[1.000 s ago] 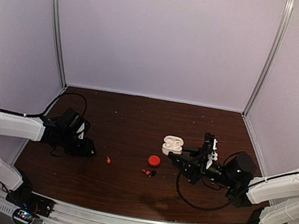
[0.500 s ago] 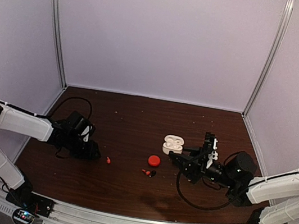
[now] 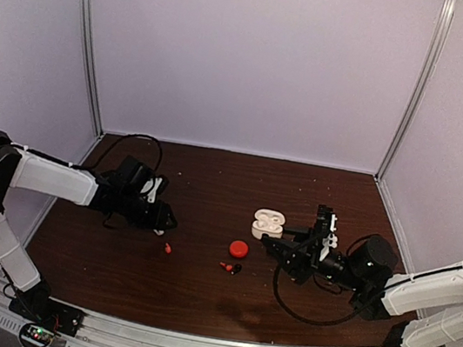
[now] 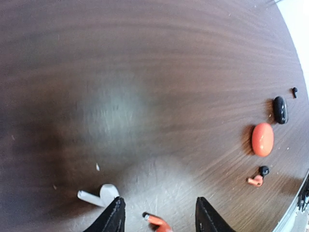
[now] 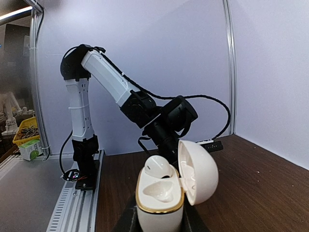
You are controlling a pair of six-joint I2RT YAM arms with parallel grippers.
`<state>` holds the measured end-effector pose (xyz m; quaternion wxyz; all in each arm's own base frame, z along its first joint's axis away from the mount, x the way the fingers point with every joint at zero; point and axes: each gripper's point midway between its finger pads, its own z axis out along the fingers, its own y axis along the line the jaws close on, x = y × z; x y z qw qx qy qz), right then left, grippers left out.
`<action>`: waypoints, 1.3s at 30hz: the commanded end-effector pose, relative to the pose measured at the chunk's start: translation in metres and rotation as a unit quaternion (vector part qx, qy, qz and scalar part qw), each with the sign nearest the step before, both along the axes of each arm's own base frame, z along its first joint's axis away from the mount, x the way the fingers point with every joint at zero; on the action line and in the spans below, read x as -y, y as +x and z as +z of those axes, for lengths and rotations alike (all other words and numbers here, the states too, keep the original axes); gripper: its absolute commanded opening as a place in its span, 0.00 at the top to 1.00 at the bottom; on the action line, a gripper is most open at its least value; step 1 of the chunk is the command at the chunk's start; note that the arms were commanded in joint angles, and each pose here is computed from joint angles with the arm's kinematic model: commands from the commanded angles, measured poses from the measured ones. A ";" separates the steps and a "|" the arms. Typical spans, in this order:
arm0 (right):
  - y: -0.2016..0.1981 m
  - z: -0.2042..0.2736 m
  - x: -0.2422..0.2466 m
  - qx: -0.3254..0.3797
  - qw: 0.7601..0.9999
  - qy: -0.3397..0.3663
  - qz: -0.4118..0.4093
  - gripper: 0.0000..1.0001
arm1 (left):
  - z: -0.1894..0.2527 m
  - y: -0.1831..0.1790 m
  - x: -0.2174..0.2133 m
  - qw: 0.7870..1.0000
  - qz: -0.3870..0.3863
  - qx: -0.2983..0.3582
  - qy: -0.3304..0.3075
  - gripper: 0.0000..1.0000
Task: Insert the wireless bluetooth earbuds into the charging case
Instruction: Turn over the right earbud at the center of the board.
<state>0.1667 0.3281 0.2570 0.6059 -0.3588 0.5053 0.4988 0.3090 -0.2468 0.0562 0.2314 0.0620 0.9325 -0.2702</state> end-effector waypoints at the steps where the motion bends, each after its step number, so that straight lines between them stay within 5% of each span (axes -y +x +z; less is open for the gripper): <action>1: -0.001 0.014 0.004 0.016 1.000 0.017 0.002 1.00 | 0.032 0.022 -0.005 0.994 -0.036 0.073 0.069 0.49; 9: 0.000 0.014 0.006 0.017 1.000 0.016 -0.002 1.00 | 0.030 0.014 -0.011 0.958 -0.200 0.096 0.181 0.45; 17: -0.001 0.013 0.010 0.015 1.000 0.018 -0.004 1.00 | 0.024 0.025 -0.021 0.924 -0.263 0.080 0.264 0.49; 25: -0.002 0.014 0.013 0.015 1.000 0.022 -0.007 1.00 | 0.000 0.029 -0.015 0.916 -0.291 0.046 0.274 0.53; 39: -0.002 0.011 0.014 0.014 1.000 0.023 -0.007 1.00 | -0.036 0.012 -0.014 0.918 -0.291 -0.006 0.268 0.44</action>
